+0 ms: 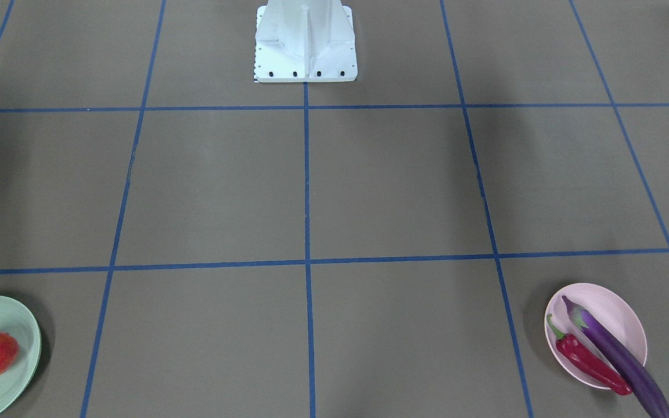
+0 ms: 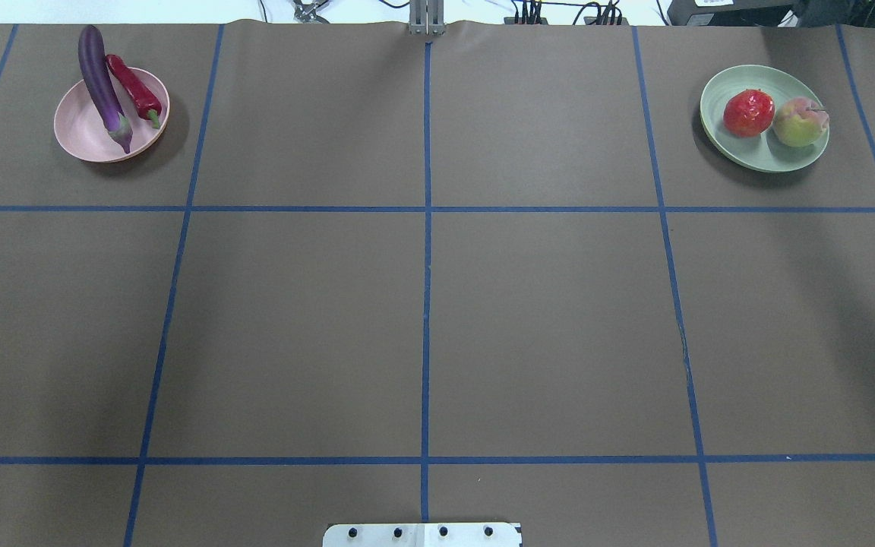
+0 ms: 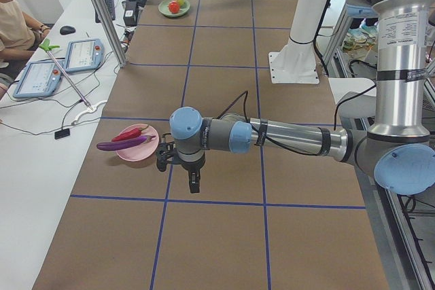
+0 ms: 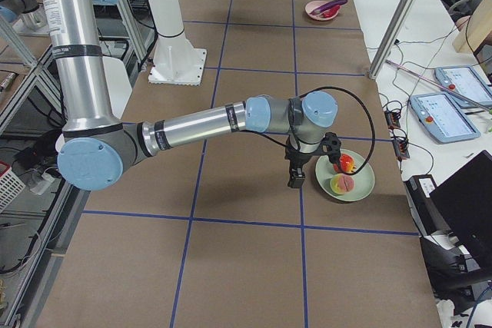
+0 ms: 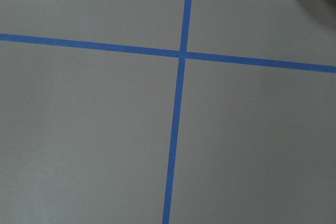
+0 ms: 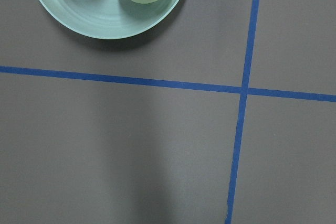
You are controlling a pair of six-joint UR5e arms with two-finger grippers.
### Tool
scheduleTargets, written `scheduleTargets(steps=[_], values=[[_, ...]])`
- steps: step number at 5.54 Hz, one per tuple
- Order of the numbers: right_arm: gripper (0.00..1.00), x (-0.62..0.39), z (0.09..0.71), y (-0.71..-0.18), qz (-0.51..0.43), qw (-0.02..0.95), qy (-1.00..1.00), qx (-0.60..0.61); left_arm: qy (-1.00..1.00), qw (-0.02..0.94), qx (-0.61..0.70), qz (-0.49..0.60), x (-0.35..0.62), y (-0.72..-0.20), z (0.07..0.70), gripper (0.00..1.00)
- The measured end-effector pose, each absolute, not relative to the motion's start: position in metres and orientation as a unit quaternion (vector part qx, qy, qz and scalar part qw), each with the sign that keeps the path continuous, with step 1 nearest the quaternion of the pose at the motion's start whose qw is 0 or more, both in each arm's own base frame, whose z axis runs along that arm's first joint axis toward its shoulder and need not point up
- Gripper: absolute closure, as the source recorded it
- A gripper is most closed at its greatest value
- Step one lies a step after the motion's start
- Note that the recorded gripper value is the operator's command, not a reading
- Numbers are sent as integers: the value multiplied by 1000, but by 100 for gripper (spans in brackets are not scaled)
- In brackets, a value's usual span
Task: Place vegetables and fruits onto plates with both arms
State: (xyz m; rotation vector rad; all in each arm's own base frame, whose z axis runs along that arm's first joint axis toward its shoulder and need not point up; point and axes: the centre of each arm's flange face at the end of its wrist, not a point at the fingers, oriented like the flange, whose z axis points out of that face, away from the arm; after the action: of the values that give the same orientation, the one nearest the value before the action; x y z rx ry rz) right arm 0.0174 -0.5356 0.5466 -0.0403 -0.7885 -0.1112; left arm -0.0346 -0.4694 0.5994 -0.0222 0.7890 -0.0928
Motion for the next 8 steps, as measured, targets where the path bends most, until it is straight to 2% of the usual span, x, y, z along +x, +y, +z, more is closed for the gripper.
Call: scheduleTargets(steps=[8], values=[[0, 17, 547, -533, -53, 921, -386, -19, 388, 921, -6, -43, -35, -465, 591, 0]])
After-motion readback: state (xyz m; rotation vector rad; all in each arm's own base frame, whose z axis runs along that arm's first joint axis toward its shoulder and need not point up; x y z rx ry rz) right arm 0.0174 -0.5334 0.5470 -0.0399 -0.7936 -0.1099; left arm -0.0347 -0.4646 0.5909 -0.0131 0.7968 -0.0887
